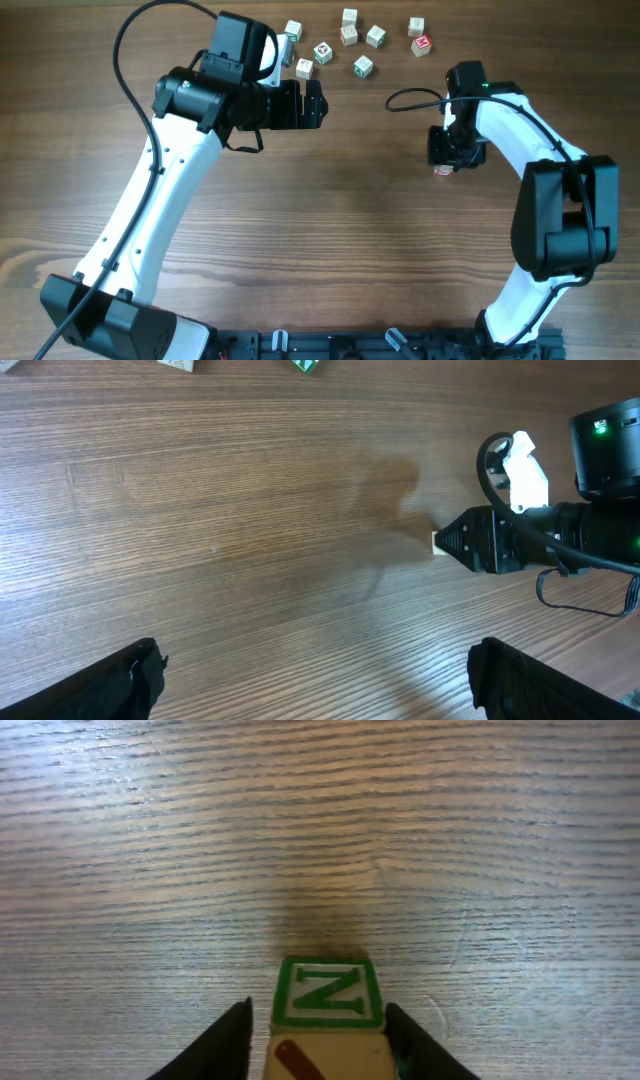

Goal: Form a tower

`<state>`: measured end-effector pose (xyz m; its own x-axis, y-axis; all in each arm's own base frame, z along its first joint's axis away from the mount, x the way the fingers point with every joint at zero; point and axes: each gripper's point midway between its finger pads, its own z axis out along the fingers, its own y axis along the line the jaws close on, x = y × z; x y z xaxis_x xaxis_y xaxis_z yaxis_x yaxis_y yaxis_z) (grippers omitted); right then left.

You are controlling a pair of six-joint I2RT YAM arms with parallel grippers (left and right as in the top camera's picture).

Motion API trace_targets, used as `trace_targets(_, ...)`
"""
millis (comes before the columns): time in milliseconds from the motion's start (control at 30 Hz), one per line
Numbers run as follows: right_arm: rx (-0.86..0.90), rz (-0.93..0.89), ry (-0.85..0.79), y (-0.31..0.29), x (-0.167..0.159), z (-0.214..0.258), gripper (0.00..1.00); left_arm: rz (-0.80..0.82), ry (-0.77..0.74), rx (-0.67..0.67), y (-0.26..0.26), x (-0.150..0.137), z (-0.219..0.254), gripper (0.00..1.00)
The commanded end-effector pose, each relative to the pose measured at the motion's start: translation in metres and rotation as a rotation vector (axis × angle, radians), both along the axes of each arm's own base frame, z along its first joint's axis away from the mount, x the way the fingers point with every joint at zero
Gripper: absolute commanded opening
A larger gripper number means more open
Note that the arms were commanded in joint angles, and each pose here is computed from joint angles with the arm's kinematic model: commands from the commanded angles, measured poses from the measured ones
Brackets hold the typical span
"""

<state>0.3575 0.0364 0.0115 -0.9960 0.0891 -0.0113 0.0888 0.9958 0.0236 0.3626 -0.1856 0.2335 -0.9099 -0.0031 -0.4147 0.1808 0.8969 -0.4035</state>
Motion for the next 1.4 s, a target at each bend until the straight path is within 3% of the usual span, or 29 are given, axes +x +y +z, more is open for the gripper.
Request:
trace_targets(0, -0.010, -0.001, 0.037, -0.0014, -0.0087, -0.0106, 0.34, -0.006, 0.010, -0.010, -0.0029, -0.0019, -0.0011, 1.00)
trace_targets(167, -0.011, -0.001, 0.047, -0.0017, -0.0107, -0.0091, 0.29, -0.006, 0.010, -0.010, -0.0029, -0.0019, -0.0011, 1.00)
trace_targets(633, -0.013, -0.001, 0.076, -0.0021, -0.0152, -0.0031, 0.32, -0.006, 0.010, -0.010, -0.0029, -0.0019, -0.0011, 1.00)
trace_targets(933, -0.013, -0.002, 0.067, -0.0022, -0.0131, -0.0032, 0.45, -0.006, 0.010, -0.010, -0.0029, -0.0019, -0.0011, 1.00)
trace_targets(1000, -0.012, -0.002, 0.060, -0.0021, -0.0112, -0.0033, 0.45, -0.006, 0.010, -0.010, -0.0029, -0.0019, -0.0011, 1.00)
trace_targets(1100, -0.012, -0.002, 0.059, -0.0021, -0.0110, -0.0033, 0.33, -0.006, 0.010, -0.010, -0.0029, -0.0019, -0.0011, 1.00)
trace_targets(1367, -0.012, -0.001, 0.059, -0.0021, -0.0110, -0.0033, 0.37, -0.006, 0.010, -0.010, -0.0029, -0.0019, -0.0011, 1.00)
